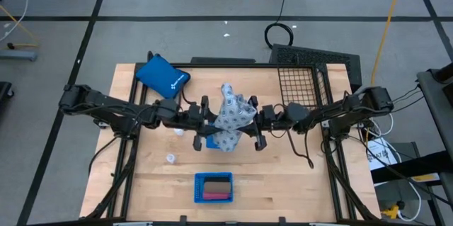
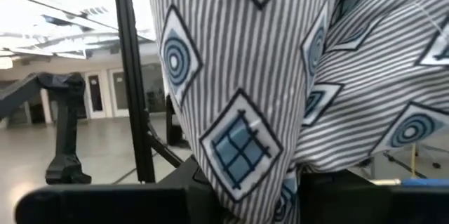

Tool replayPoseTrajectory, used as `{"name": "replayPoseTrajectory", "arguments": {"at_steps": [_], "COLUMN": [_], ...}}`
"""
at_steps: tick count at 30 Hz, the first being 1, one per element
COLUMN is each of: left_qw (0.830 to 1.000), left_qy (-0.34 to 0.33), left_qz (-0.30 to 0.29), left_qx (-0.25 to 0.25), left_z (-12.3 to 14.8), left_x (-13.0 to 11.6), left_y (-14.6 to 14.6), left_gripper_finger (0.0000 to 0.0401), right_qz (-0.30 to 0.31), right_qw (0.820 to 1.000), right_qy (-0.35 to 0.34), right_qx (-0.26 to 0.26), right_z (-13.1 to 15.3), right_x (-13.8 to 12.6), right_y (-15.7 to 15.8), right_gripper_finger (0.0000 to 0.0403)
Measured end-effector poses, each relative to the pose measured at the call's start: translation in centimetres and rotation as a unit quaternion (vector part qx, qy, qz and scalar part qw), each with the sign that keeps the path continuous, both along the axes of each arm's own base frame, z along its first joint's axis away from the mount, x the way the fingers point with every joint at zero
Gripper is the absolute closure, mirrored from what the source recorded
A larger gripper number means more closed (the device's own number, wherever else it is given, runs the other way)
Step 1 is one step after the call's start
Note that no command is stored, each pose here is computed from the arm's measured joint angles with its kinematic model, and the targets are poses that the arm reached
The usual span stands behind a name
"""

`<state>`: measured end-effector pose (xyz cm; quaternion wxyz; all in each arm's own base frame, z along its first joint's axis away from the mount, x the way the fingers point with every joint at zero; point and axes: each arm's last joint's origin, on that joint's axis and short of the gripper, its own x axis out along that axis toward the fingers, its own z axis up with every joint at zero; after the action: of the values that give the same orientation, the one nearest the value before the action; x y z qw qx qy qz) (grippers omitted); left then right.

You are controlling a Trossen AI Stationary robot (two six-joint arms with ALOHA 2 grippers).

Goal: Pick & place medical supplies in basket/bin
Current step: Put the blue patient gown into the black wire basket

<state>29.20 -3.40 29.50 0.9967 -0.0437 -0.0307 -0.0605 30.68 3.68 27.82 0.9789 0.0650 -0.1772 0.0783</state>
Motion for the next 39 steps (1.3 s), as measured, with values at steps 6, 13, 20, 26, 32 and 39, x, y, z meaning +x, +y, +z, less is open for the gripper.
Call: {"name": "replayPoseTrajectory", "arguments": {"at_steps": [6, 13, 20, 26, 32, 39], "left_qw": [1.0, 1.0, 0.998, 0.988, 0.991, 0.995], "left_qy": [-0.011, -0.01, 0.046, 0.104, 0.093, 0.046], "left_qz": [-0.002, 0.001, 0.007, 0.041, 0.061, 0.083], "left_qx": [-0.023, -0.018, 0.041, 0.107, 0.08, 0.036], "left_z": [2.0, 4.2, 5.1, 4.4, 2.3, -2.5], "left_x": [-2.1, -5.5, -10.2, -13.9, -15.2, -16.8], "left_y": [0.2, 0.6, 1.3, 2.2, 3.2, 4.3], "left_gripper_finger": [0.0248, 0.0226, 0.0224, 0.0224, 0.0224, 0.0224], "right_qz": [0.001, 0.003, 0.004, 0.0, -0.006, -0.007], "right_qw": [0.999, 0.995, 0.987, 0.979, 0.972, 0.972], "right_qy": [0.035, 0.098, 0.158, 0.2, 0.226, 0.227], "right_qx": [-0.006, -0.025, -0.037, -0.05, -0.056, -0.055], "right_z": [1.2, 2.2, 2.8, 2.8, 2.6, 2.8], "right_x": [-1.2, -3.1, -5.3, -6.5, -7.1, -7.4], "right_y": [-0.1, -0.3, -0.4, -0.6, -1.0, -1.0], "right_gripper_finger": [0.0328, 0.0328, 0.0328, 0.0328, 0.0328, 0.0328]}}
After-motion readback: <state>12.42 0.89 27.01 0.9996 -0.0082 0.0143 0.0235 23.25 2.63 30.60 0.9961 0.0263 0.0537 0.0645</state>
